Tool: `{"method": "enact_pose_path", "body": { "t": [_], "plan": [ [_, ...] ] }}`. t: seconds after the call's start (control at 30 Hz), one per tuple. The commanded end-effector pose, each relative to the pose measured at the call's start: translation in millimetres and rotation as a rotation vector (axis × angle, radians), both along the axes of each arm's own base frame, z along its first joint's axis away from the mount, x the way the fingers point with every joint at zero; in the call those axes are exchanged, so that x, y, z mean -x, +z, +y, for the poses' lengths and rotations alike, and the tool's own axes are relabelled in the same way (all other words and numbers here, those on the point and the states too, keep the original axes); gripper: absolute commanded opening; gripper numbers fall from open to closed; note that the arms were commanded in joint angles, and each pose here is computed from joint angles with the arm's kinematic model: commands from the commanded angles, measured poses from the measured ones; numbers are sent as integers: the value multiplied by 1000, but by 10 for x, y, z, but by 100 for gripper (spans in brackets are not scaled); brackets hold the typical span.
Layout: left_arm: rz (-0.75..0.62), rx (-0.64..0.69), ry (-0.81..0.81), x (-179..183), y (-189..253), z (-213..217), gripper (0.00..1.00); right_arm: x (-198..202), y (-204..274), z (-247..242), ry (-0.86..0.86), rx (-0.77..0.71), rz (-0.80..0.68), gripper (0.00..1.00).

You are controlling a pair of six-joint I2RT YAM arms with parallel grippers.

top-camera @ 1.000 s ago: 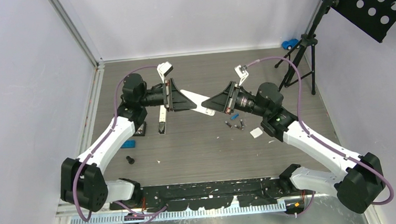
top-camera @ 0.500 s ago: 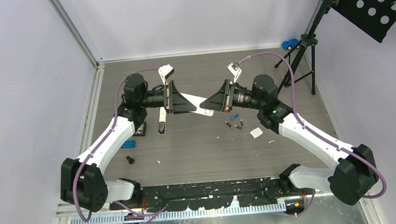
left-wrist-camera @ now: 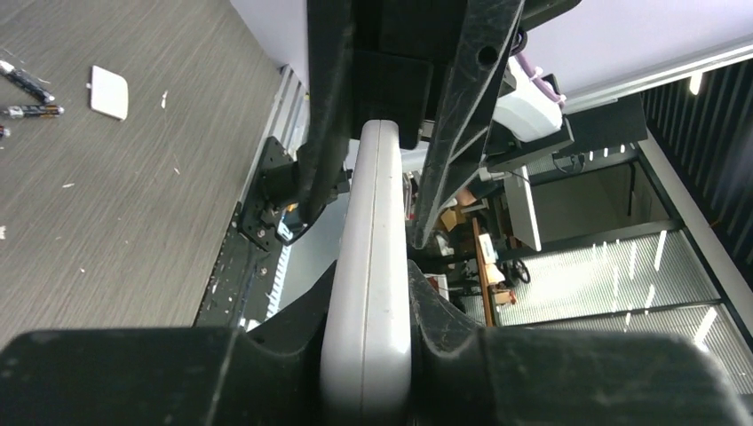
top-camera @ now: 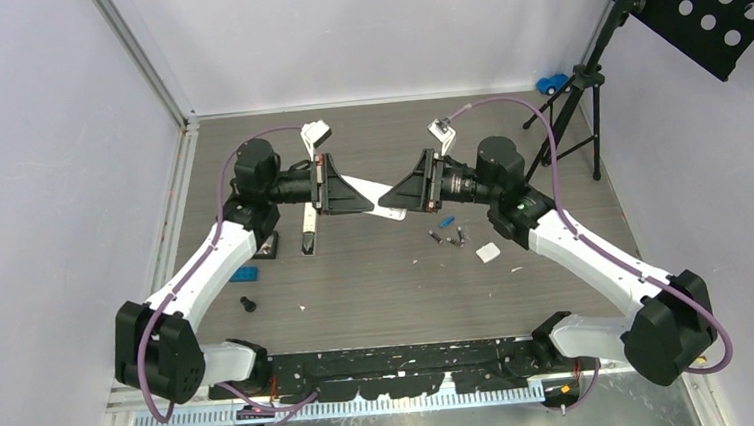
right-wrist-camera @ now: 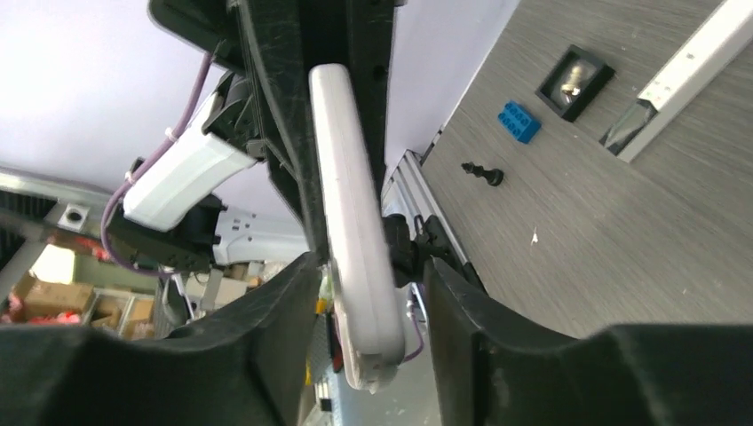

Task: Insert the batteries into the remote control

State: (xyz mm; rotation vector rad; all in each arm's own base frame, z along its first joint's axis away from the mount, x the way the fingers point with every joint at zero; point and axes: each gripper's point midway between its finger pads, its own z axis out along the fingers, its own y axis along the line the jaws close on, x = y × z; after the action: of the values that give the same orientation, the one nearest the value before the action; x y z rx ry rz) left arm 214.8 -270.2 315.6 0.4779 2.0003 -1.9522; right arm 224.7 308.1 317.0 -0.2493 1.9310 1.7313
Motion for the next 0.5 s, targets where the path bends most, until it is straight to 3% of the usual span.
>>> {"method": "enact_pose_path", "body": {
  "t": [0.0,0.07,0.2,0.37,0.47],
  "plan": [
    [-101,13,60,-71,147,-7,0,-182,-69,-147,-131,79,-19,63],
    [-111,-16,96,-131,52,-6,0,-274,-110,-259,-223,111,-20,72],
    [-148,-96,192,-275,-179,29,0,-416,-217,-574,-434,193,-17,75],
    [-199,-209,322,-438,-435,136,0,-541,-471,-1076,-722,319,39,69],
    [-199,-246,369,-493,-537,179,0,-602,-912,-1429,-876,545,153,61]
  ]
}}
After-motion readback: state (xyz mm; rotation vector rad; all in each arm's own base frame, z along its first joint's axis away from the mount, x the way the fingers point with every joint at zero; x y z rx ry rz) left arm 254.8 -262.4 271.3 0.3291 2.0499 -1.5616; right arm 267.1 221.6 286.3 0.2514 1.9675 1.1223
